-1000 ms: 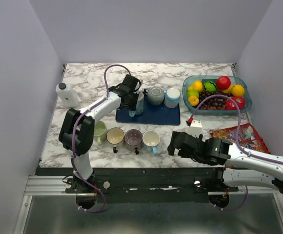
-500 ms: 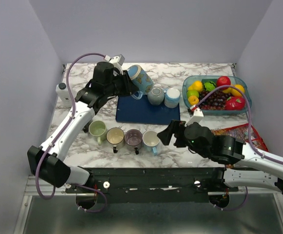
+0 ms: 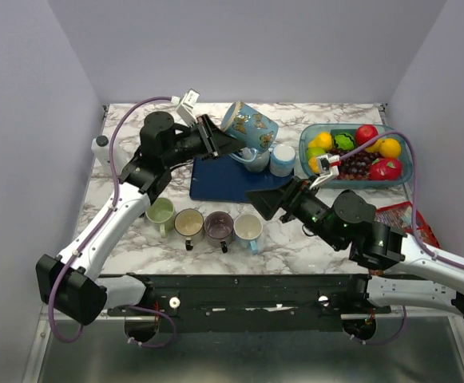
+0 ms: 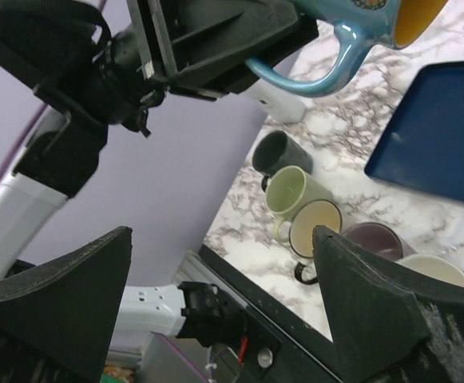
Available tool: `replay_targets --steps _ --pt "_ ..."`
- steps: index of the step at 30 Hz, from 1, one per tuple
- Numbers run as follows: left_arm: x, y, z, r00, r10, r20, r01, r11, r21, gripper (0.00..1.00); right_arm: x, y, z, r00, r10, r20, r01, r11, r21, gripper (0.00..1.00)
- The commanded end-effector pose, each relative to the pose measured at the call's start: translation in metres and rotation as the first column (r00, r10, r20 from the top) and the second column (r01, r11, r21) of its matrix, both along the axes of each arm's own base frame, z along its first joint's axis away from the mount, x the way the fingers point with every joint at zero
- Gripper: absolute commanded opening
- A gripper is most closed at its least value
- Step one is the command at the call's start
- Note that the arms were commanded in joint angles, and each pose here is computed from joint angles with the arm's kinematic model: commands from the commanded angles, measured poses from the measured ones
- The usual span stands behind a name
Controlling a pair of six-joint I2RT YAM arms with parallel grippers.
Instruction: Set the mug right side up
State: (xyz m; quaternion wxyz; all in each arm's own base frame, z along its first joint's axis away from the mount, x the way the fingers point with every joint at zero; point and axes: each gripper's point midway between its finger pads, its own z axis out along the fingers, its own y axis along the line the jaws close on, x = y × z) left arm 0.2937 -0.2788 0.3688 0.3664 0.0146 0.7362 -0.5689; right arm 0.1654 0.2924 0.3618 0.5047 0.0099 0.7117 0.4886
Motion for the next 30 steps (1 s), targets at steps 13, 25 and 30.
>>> replay_targets --steps 13,25,30 --pt "-0.090 -0.006 0.117 0.934 -0.162 0.319 0.241 0.944 -0.226 0.00 0.019 0.000 0.081 0.990 -0.012 0.141 -0.027 0.962 0.271 0.83" --pt "-0.113 -0.004 0.125 0.916 -0.191 0.351 0.298 0.912 -0.282 0.00 0.028 0.011 0.085 0.986 0.030 0.165 -0.085 0.938 0.337 0.59" --pt "-0.117 -0.005 0.126 0.913 -0.202 0.355 0.312 0.906 -0.286 0.00 0.028 0.012 0.081 0.976 0.042 0.213 -0.118 0.926 0.359 0.49"
